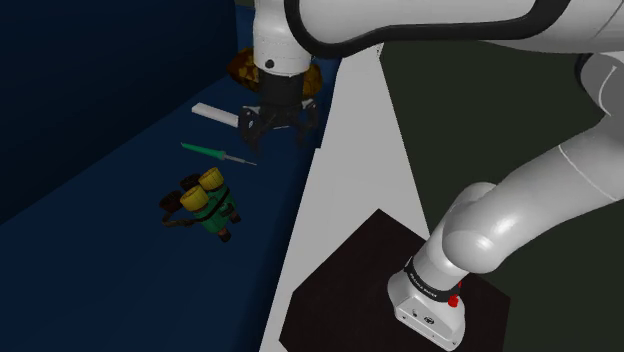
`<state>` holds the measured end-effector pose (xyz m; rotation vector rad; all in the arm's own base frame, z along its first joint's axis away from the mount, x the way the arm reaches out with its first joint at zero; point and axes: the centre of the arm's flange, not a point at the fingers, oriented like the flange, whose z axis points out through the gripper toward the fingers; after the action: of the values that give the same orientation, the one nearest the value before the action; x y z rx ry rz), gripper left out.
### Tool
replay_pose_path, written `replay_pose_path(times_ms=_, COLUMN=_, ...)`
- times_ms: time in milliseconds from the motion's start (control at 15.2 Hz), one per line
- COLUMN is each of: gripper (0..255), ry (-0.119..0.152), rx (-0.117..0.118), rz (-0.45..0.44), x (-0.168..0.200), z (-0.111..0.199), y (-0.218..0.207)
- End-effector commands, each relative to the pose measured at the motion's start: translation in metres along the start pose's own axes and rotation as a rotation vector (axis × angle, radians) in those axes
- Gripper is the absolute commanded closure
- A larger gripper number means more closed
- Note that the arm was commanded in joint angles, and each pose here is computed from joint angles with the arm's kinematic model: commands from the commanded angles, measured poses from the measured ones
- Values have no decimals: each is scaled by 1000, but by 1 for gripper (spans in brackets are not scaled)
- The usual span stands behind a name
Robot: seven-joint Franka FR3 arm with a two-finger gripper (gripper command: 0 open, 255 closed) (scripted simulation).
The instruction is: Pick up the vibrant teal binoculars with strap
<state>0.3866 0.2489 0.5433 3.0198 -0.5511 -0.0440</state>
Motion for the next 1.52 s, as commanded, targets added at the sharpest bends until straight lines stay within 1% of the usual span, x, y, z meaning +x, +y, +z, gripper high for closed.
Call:
replay_pose_path(times_ms=0, gripper=0, ry=-14, rx=-11, rz=18, x=0, z=3, y=-30)
replay_pose_path(times_ms=726, gripper=0, ry=-86, rx=-81, rz=108, x=7, z=39, y=-181)
replay_pose_path(times_ms=792, gripper=0, ry=-87, rx=-82, rz=109, x=7, z=39, y=-184)
replay_pose_path(times_ms=1254, gripper=0, ry=-87, rx=-82, rz=109, x=8, z=79, y=-187)
replay_pose_path(times_ms=1386, gripper=0, ry=-87, rx=-82, rz=109, x=8, z=79, y=-187)
replay_pose_path(times_ms=1452, gripper=255, ry=-87, rx=-82, rz=109, x=7, z=80, y=-186)
